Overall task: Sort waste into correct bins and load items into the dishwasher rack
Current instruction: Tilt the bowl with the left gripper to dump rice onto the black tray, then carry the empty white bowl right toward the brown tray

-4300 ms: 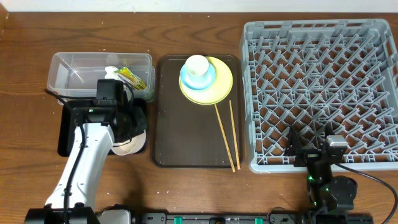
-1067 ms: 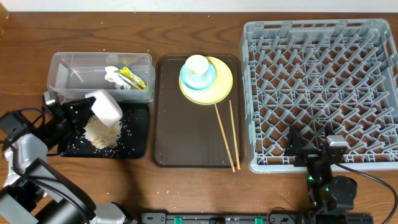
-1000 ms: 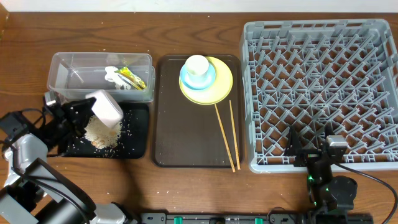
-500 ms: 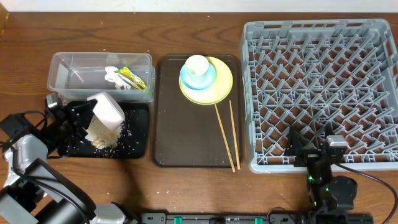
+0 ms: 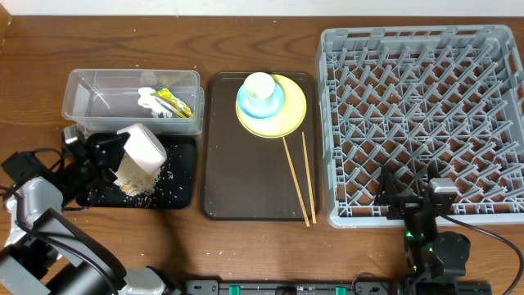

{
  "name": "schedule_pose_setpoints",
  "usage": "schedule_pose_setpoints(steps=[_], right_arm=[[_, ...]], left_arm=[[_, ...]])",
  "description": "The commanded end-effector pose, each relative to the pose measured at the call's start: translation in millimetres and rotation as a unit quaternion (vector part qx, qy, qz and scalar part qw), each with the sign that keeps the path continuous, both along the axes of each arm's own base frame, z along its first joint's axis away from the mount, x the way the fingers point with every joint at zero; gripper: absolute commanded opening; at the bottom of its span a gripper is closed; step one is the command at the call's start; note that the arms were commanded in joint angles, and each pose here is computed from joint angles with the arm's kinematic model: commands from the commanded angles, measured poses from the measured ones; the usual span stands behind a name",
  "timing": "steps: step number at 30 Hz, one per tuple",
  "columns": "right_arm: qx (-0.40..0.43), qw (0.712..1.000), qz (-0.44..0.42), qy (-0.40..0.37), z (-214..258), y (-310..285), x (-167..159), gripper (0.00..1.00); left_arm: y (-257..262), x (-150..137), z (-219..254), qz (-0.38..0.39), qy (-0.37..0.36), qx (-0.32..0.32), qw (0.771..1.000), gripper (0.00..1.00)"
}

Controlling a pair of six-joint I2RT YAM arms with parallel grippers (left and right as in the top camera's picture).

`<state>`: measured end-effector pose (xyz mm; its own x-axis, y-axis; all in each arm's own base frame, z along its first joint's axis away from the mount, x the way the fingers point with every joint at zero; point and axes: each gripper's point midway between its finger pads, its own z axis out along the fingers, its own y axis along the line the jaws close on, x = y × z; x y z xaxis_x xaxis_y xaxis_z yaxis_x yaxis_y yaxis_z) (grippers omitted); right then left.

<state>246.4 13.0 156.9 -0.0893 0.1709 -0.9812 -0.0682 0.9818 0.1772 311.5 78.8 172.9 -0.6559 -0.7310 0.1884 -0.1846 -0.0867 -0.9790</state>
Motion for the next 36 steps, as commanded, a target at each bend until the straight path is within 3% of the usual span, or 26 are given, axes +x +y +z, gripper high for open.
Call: schedule_pose_setpoints(steps=[1,10,16,23,29,36], right_arm=[[-0.008,1.0,-0.005,0.002,-2,-3,0,0.99],[-0.008,1.0,-0.005,0.002,-2,-3,0,0.99],[-0.008,1.0,-0.005,0.002,-2,-3,0,0.99],[-0.008,1.0,-0.005,0.002,-2,-3,0,0.99],[-0.008,1.0,-0.005,0.002,-2,-3,0,0.99],[-0.008,1.0,-0.005,0.002,-2,-3,0,0.99]], left_arm=[[0,-1,9,-0.001,-0.023,0.007,1.0,0.06],[-2,-1,1,0.026,0.059,0.133,0.989,0.06],[-33,3,26,0.017,0.051,0.258,0.965,0.06],[-102,-6,20,-0.042,0.059,0.419,0.905,0.06],[-167,-14,-5,-0.122,0.041,0.539,0.832,0.06],[-220,-25,-48,-0.19,0.044,0.622,0.758,0.06]])
